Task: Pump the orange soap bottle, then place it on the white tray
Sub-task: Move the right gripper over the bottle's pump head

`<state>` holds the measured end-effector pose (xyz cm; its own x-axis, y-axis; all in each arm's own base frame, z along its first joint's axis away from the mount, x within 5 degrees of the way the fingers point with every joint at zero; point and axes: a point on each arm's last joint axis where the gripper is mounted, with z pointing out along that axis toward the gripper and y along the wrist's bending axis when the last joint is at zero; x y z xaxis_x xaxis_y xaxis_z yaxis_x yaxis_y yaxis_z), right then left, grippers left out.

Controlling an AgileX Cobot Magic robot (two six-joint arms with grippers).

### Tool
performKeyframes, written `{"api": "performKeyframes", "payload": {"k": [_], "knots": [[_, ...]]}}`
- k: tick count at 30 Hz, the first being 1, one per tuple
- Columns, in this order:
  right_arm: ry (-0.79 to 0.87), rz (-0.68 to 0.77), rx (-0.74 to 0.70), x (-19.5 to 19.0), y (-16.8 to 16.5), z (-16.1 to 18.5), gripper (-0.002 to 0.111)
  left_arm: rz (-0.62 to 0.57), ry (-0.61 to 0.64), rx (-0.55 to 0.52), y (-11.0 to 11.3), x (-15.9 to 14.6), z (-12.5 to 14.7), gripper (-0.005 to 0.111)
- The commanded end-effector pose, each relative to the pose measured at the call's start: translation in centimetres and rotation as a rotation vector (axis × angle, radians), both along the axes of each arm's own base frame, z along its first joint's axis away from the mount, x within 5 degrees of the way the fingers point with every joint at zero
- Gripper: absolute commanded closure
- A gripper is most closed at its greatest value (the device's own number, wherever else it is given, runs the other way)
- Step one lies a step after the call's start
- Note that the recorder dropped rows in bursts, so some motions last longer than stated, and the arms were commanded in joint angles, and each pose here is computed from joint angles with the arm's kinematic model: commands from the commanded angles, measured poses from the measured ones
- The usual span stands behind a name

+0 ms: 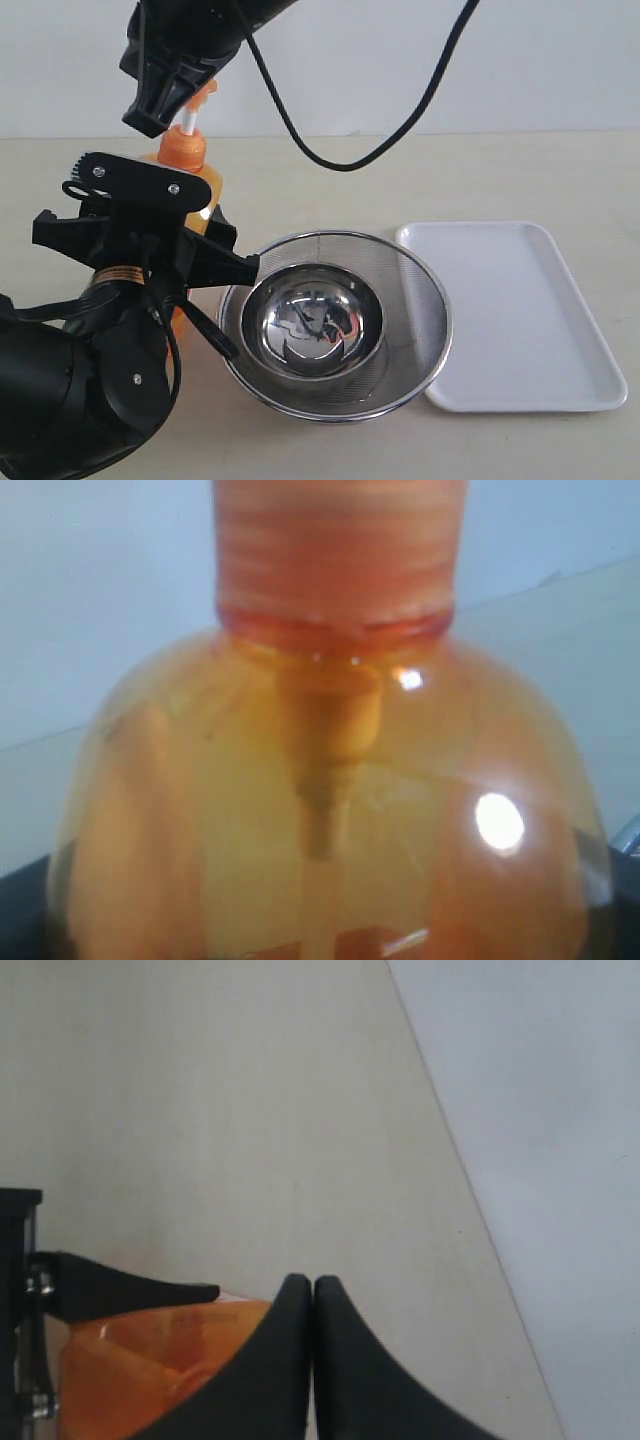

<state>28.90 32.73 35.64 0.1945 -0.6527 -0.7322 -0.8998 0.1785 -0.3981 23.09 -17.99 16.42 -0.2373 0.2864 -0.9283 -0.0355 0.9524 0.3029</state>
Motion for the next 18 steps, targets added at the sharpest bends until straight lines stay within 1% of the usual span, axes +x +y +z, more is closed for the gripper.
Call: {"api": "performKeyframes", "payload": {"k": [1,7,16,18], "knots": [[0.027,0.023,-0.034,-0.4,-0.2,0.0,0.108,0.0,-0.087,0.012,-0.2,0.2,1.1,0.102],[0.056,0.044,-0.071,-0.8,-0.4,-0.2,0.108,0.0,-0.087,0.012,-0.2,0.2,1.1,0.102],[0.054,0.037,-0.081,-2.1,-1.9,2.0,0.108,0.0,-0.087,0.012,-0.2,0.2,1.1,0.102],[0.074,0.03,-0.11,-2.2,-2.1,1.7,0.108,0.0,-0.087,0.012,-0.2,0.2,1.1,0.102]]}}
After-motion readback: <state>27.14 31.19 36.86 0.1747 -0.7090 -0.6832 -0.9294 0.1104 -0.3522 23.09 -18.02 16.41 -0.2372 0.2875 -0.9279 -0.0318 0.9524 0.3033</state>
